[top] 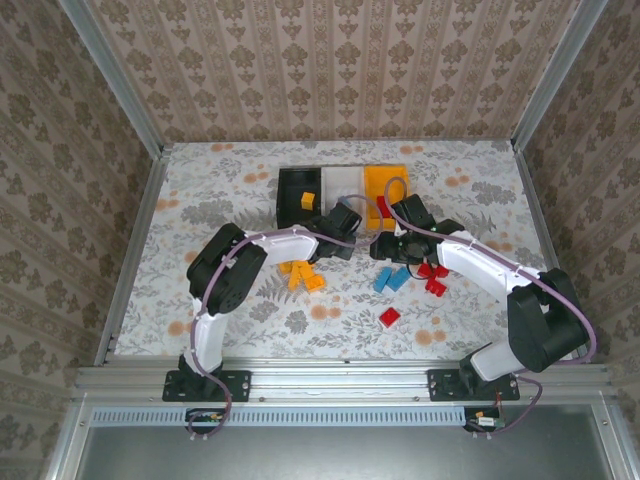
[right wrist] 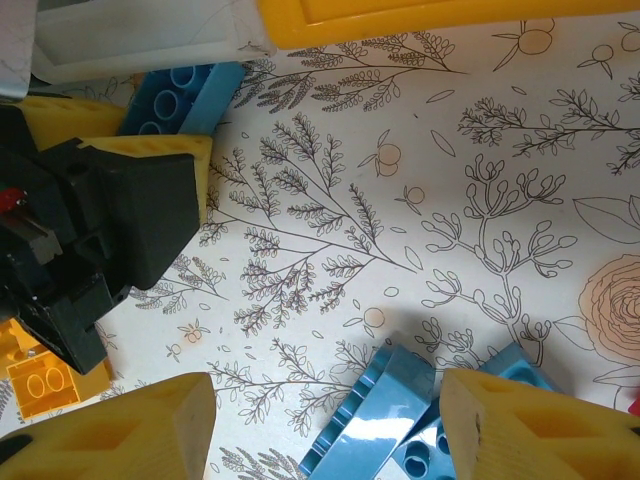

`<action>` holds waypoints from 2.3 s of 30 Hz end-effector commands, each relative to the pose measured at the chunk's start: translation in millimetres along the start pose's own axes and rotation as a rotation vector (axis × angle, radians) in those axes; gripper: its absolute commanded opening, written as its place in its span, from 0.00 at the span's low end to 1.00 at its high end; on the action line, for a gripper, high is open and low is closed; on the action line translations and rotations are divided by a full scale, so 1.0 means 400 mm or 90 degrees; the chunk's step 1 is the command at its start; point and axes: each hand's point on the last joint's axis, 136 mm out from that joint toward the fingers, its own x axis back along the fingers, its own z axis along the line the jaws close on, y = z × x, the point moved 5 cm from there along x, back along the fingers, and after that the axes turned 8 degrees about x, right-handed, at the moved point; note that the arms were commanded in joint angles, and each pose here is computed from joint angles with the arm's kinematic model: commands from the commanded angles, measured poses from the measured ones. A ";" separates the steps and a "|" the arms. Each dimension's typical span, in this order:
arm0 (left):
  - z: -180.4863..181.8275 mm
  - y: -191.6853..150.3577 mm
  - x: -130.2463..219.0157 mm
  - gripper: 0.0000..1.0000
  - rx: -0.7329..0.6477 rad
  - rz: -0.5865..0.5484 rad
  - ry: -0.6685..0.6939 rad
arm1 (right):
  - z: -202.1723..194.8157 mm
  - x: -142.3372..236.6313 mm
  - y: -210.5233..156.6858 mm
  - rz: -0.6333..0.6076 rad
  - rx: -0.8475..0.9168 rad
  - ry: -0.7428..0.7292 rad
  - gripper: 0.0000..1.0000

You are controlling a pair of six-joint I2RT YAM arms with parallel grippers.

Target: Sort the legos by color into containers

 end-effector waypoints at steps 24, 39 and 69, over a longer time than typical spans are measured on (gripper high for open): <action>0.010 -0.038 0.294 0.29 0.043 0.027 -0.123 | -0.005 0.051 0.001 -0.057 -0.025 0.007 0.63; 0.080 0.248 0.138 0.29 0.029 0.011 -0.076 | -0.033 0.051 -0.006 -0.051 -0.008 -0.017 0.64; 0.088 0.252 0.325 0.71 0.039 -0.038 -0.090 | -0.103 0.004 -0.141 0.160 -0.105 -0.123 0.72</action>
